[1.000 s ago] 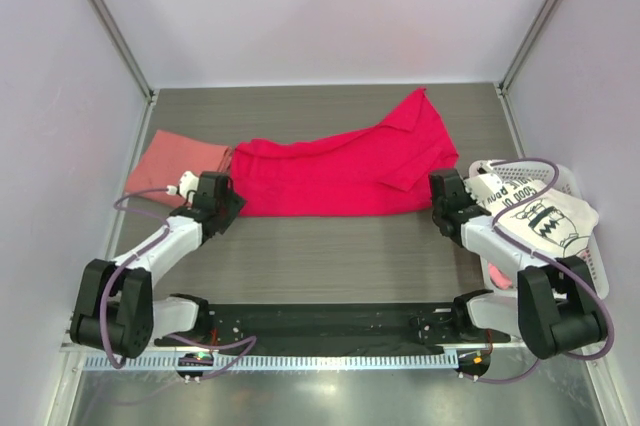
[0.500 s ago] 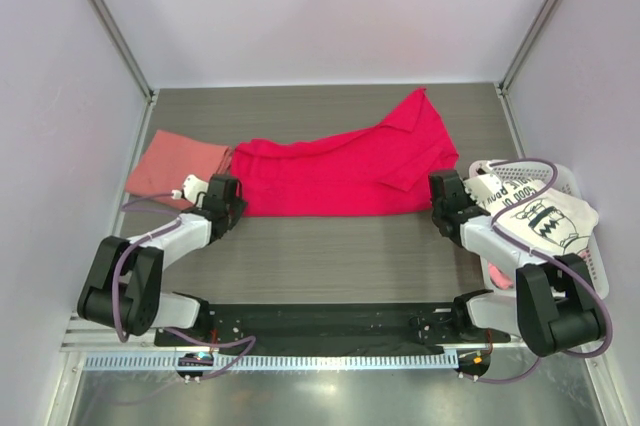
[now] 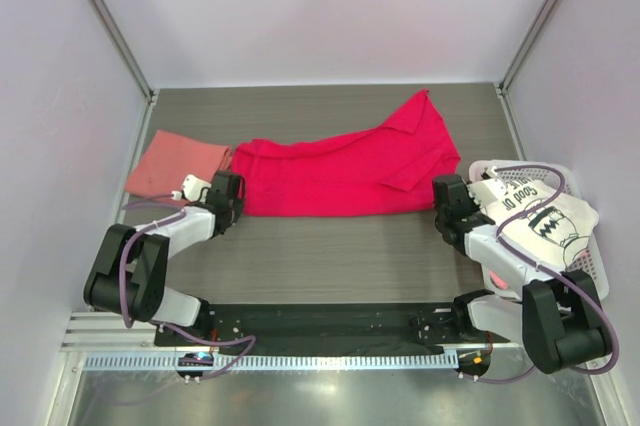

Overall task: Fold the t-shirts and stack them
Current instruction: Fold the tshirt

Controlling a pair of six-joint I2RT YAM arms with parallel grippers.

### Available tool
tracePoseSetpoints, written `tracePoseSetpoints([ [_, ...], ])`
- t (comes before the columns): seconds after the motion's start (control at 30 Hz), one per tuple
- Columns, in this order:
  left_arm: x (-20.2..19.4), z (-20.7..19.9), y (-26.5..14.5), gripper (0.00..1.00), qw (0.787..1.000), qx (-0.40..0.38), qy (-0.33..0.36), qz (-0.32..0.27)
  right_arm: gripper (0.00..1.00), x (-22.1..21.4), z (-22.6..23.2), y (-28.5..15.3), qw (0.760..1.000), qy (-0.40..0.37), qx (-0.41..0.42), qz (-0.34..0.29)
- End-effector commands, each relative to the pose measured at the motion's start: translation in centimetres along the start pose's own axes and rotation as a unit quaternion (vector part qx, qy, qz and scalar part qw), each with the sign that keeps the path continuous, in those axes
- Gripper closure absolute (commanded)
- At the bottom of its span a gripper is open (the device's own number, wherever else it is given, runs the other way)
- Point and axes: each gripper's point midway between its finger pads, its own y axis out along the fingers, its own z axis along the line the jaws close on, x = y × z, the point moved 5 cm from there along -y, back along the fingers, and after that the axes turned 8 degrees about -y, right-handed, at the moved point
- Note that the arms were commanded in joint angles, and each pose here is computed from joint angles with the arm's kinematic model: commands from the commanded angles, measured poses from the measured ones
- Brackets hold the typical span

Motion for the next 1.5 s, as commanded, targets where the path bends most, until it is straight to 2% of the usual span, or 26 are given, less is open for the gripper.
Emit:
tracePoseSetpoints([
  [0.0,0.8,1.9,-0.2,1.0,0.996,0.078,0.037,-0.021,0.99,1.3,-0.2,0.3,0.999,0.019,-0.021,-0.036],
  [0.07,1.1,1.8,-0.6,1.0,0.994,0.1,0.051,-0.016,0.99,2.1,0.6,0.4,0.999,0.028,-0.027,-0.031],
  [0.1,1.5,-0.2,-0.8,1.0,0.995,0.088,0.044,-0.016,0.99,1.9,1.0,0.7,0.999,0.024,-0.029,-0.019],
  [0.13,1.9,-0.5,-0.9,1.0,0.994,0.096,0.05,-0.009,0.99,2.2,1.1,0.9,0.999,0.019,-0.037,-0.009],
  [0.2,3.2,-4.3,-1.4,1.0,0.997,0.073,0.034,0.001,0.99,4.5,3.9,1.1,0.999,0.034,-0.019,0.003],
  [0.27,4.6,-6.2,-2.4,1.0,0.996,0.078,0.039,0.007,0.99,6.7,5.0,1.0,0.999,0.037,-0.025,0.015],
  [0.3,5.5,-7.3,-3.0,1.0,0.996,0.075,0.038,0.005,0.99,10.3,7.7,0.3,0.999,0.053,-0.001,-0.001],
  [0.33,7.7,-11.0,-4.6,1.0,0.999,0.039,0.02,-0.009,0.99,11.6,8.3,-0.4,0.999,0.047,0.002,0.004],
  [0.37,8.5,-11.2,-5.7,1.0,0.998,0.052,0.032,-0.011,0.99,13.5,9.3,-1.1,0.999,0.049,0.012,-0.005],
  [0.4,9.5,-12.5,-6.9,1.0,0.999,0.037,0.029,-0.019,0.99,17.6,11.4,-3.0,0.996,0.063,0.046,-0.035],
  [0.47,12.0,-15.0,-10.3,1.0,0.999,0.0,0.024,-0.045,0.99,21.4,12.5,-5.6,0.993,0.073,0.069,-0.062],
  [0.53,12.7,-15.5,-11.8,1.0,0.998,-0.019,0.023,-0.05,0.99,22.8,11.9,-7.4,0.991,0.079,0.074,-0.075],
  [0.63,12.3,-13.8,-12.3,1.0,0.998,-0.025,0.023,-0.048,0.99,21.2,10.3,-8.0,0.992,0.083,0.079,-0.059],
  [0.77,9.8,-7.9,-10.6,1.0,0.999,0.013,0.039,-0.023,0.99,14.5,6.4,-6.8,0.996,0.061,0.064,0.001],
  [0.87,8.5,-5.1,-10.1,1.0,0.998,0.025,0.049,-0.008,0.99,11.3,3.5,-6.8,0.997,0.055,0.052,0.017],
  [1.07,6.7,1.4,-10.8,1.0,0.997,0.034,0.065,0.011,0.99,8.9,-0.9,-8.9,0.997,0.052,0.054,0.014],
  [1.23,5.0,5.9,-10.9,0.99,0.998,0.028,0.059,0.026,0.99,5.4,-3.9,-9.7,0.996,0.046,0.045,0.055],
  [1.3,4.8,6.6,-11.0,0.96,0.997,0.025,0.062,0.028,0.82,4.4,-4.8,-10.1,0.996,0.051,0.045,0.064],
  [1.33,4.9,6.8,-11.3,0.9,0.998,0.018,0.061,0.026,0.68,4.2,-4.9,-10.3,0.995,0.05,0.056,0.068],
  [1.4,5.0,7.1,-11.7,0.88,0.997,0.015,0.067,0.024,0.63,4.5,-5.0,-10.9,0.994,0.057,0.076,0.055],
  [1.47,5.6,6.8,-12.8,0.77,0.997,-0.002,0.069,0.016,0.57,5.4,-4.8,-11.8,0.993,0.056,0.098,0.04],
])
